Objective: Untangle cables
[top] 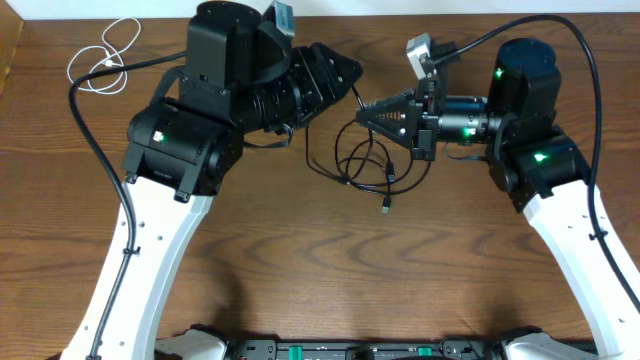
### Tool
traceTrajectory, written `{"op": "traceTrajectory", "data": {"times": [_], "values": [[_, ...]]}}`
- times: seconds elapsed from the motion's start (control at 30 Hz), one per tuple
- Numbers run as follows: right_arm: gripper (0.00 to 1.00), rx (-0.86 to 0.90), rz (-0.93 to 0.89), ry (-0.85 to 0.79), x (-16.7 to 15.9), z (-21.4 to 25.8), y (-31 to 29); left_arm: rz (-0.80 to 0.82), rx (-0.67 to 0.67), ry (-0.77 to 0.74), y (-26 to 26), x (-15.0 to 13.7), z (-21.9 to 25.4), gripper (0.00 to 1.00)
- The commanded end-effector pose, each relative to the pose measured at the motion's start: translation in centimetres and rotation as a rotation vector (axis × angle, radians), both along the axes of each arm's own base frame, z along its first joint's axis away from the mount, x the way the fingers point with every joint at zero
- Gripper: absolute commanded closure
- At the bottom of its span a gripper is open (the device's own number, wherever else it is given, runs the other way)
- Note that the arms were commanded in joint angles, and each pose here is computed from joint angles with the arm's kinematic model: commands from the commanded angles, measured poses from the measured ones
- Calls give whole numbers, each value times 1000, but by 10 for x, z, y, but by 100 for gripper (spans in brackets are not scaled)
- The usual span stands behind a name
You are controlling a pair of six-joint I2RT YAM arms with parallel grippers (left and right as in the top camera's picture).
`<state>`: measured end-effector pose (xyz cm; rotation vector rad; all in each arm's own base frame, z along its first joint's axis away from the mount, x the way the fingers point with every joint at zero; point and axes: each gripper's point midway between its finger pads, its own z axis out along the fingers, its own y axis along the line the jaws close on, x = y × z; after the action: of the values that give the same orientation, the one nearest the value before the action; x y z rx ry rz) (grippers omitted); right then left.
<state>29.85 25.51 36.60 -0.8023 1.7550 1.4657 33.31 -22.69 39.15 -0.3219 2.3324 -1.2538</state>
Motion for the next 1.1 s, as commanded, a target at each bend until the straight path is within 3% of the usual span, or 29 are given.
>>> {"op": "traceTrajectory", "data": {"times": [0.0,0.3,0.83,1.07], "values": [[99,14,2,19,-1,5,3,4,-30,21,-2,-3,5,44],[99,17,26,27,-8,6,10,11,-38,33,-2,-3,5,52],[99,21,45,15,-13,7,16,21,-47,45,-2,-2,5,55],[99,21,46,16,-13,7,17,21,-47,45,-2,-2,5,67]]}}
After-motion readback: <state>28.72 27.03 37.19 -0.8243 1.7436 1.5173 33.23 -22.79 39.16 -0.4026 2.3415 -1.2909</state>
